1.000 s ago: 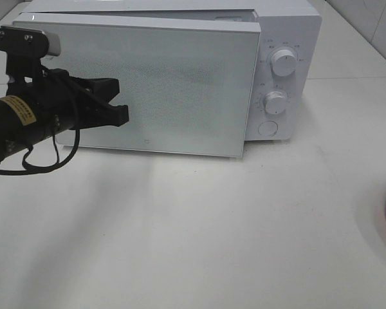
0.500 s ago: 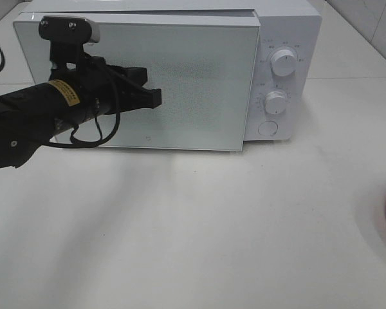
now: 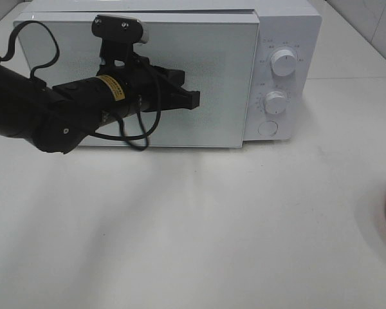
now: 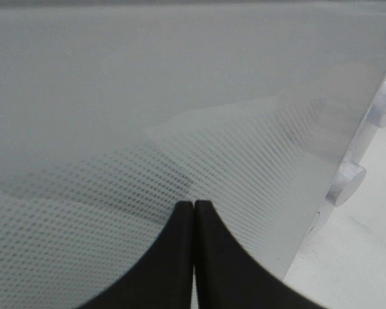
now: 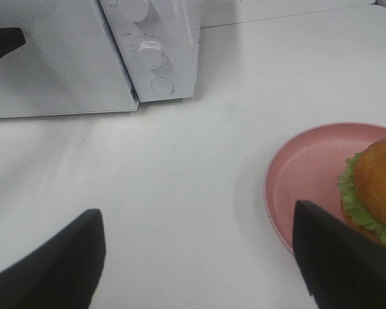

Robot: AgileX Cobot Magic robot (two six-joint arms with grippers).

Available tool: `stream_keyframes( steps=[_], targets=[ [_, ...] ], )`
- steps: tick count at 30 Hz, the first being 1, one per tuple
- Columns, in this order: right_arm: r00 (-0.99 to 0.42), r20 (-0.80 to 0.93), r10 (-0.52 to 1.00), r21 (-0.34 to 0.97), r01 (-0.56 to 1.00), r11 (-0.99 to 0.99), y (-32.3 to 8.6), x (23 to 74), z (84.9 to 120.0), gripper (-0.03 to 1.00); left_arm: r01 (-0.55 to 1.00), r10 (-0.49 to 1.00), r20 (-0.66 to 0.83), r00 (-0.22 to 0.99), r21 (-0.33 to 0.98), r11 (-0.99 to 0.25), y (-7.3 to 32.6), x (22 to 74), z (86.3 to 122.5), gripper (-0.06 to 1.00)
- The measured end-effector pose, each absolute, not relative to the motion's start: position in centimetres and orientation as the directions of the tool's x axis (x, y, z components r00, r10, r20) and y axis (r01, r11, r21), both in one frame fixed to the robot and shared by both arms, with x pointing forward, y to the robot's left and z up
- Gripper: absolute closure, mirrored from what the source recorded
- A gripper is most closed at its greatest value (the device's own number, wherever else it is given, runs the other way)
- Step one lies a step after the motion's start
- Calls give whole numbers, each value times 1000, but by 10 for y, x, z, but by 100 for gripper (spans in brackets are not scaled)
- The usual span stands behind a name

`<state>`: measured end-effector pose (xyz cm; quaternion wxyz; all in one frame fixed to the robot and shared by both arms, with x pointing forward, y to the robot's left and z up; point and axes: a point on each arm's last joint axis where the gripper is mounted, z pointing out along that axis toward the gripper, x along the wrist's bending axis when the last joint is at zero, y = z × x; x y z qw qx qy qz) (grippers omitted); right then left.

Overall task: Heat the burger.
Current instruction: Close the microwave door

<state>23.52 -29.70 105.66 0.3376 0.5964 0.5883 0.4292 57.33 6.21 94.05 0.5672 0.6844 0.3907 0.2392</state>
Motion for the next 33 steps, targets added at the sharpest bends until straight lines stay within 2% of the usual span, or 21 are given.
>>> stream_keyframes(
  steps=[19, 33],
  targets=[
    [-61, 115, 992, 908, 412, -80, -297, 235, 1057, 21, 237, 757, -79, 648, 966, -102, 10, 597, 940, 94],
    [-61, 115, 992, 908, 412, -80, -297, 235, 1057, 21, 300, 735, -138, 664, 949, -92, -21, 573, 948, 94]
  ],
)
